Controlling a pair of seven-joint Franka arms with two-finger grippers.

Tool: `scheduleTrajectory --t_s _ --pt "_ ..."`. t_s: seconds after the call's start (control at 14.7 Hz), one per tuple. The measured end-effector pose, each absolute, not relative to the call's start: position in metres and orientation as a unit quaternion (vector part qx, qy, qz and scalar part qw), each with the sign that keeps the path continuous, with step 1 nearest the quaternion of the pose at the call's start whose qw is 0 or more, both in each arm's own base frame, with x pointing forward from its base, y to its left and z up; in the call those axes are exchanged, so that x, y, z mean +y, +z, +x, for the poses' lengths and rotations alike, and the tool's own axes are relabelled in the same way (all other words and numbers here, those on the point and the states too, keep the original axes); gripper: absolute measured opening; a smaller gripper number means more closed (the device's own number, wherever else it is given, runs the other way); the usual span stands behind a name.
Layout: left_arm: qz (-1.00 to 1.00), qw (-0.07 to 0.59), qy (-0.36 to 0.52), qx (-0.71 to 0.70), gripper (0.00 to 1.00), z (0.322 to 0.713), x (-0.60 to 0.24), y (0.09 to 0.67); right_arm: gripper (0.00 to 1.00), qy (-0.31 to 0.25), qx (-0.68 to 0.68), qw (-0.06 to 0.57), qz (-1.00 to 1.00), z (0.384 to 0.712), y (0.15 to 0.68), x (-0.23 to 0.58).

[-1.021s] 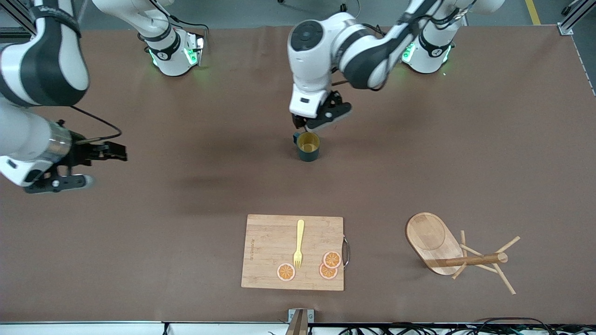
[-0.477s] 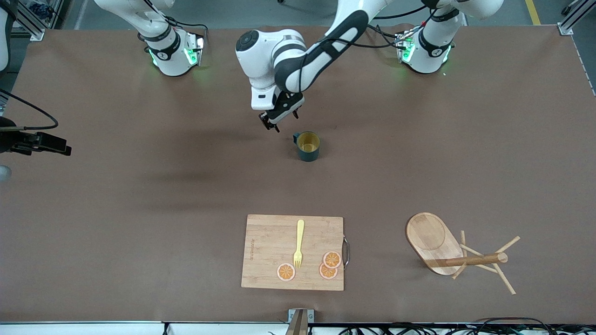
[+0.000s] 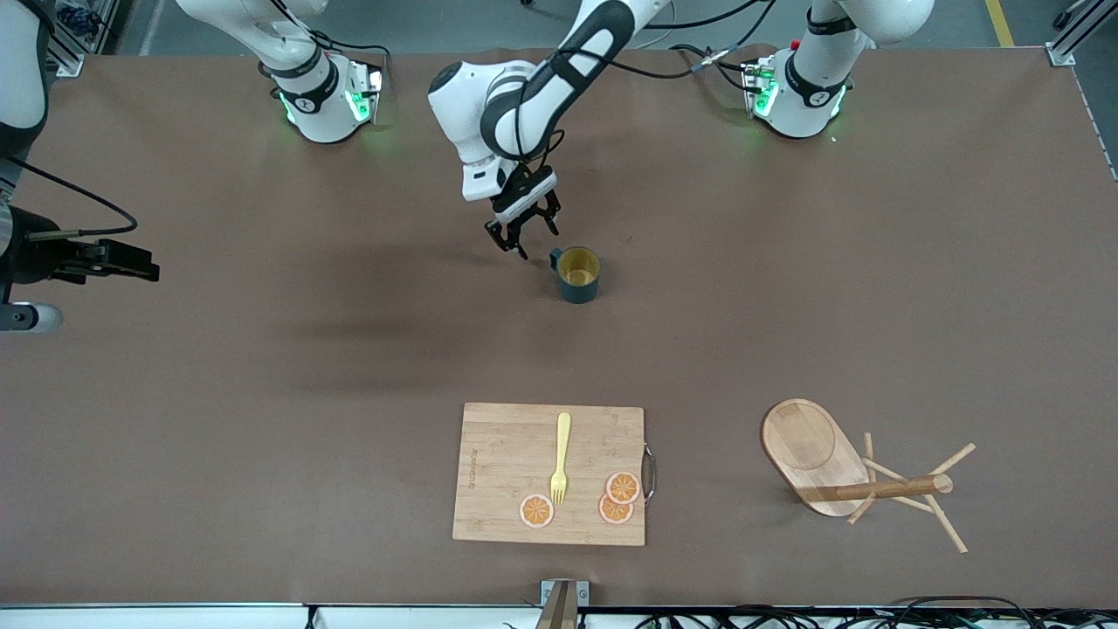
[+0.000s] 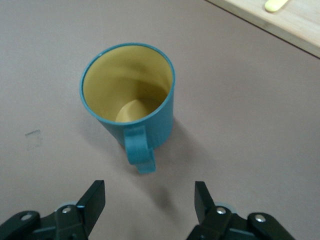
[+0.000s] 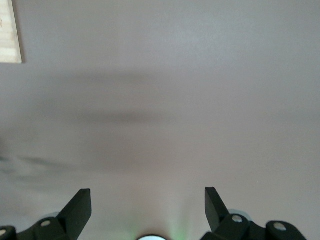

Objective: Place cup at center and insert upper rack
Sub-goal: 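Lower the left gripper around the teal mug's handle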

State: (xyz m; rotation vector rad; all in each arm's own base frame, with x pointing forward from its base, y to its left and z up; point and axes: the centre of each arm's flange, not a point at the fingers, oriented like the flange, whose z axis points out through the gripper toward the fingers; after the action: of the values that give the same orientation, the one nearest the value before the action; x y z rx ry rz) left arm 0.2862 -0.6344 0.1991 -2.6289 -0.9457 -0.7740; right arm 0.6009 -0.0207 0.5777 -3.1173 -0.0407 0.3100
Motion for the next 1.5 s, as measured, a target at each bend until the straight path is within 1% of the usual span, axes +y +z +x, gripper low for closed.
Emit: scheduleTrajectory --t_s 0.2,0.27,0.34,0.41,0.61,0.68,0.89,0.95,1.02,1.16,1.23,1.29,1.5 --pt "-0.886 0.167 -0.304 -0.309 0.80 0.281 -0.624 0.170 1.00 0.097 -0.010 0.006 -0.995 0.587 0.590 -0.024" --pt "-0.881 0.170 -0.310 -0.314 0.79 0.280 -0.623 0.164 1.00 0.093 -0.010 0.007 -0.996 0.580 0.594 -0.026" --pt "-0.877 0.168 -0.315 -0.322 0.79 0.281 -0.624 0.162 1.00 0.086 -0.009 0.008 -0.996 0.572 0.599 -0.027" --pt "-0.874 0.164 -0.318 -0.328 0.76 0.281 -0.627 0.162 1.00 0.079 -0.009 0.009 -0.997 0.564 0.604 -0.028" --pt "-0.870 0.156 -0.326 -0.336 0.72 0.289 -0.629 0.170 1.00 0.065 -0.009 0.011 -0.998 0.545 0.617 -0.029" --pt "-0.868 0.155 -0.331 -0.336 0.66 0.292 -0.629 0.171 1.00 0.059 -0.008 0.011 -0.998 0.541 0.622 -0.030" --pt "-0.866 0.156 -0.338 -0.334 0.64 0.296 -0.627 0.169 1.00 0.046 -0.008 0.009 -0.999 0.533 0.636 -0.031" --pt "-0.865 0.156 -0.339 -0.335 0.59 0.296 -0.627 0.167 1.00 0.041 -0.008 0.009 -0.999 0.531 0.640 -0.031" --pt "-0.863 0.156 -0.340 -0.338 0.59 0.295 -0.626 0.166 1.00 0.036 -0.008 0.009 -0.999 0.528 0.645 -0.031" --pt "-0.861 0.154 -0.342 -0.343 0.47 0.295 -0.626 0.165 1.00 0.028 -0.008 0.010 -1.000 0.521 0.655 -0.032" --pt "-0.861 0.154 -0.342 -0.343 0.31 0.295 -0.626 0.165 1.00 0.026 -0.008 0.010 -1.000 0.518 0.659 -0.032" --pt "-0.861 0.153 -0.342 -0.343 0.21 0.295 -0.627 0.165 1.00 0.024 -0.008 0.010 -1.000 0.516 0.661 -0.032" --pt "-0.861 0.144 -0.342 -0.346 0.21 0.298 -0.632 0.175 1.00 0.026 -0.008 0.011 -1.000 0.515 0.659 -0.032"
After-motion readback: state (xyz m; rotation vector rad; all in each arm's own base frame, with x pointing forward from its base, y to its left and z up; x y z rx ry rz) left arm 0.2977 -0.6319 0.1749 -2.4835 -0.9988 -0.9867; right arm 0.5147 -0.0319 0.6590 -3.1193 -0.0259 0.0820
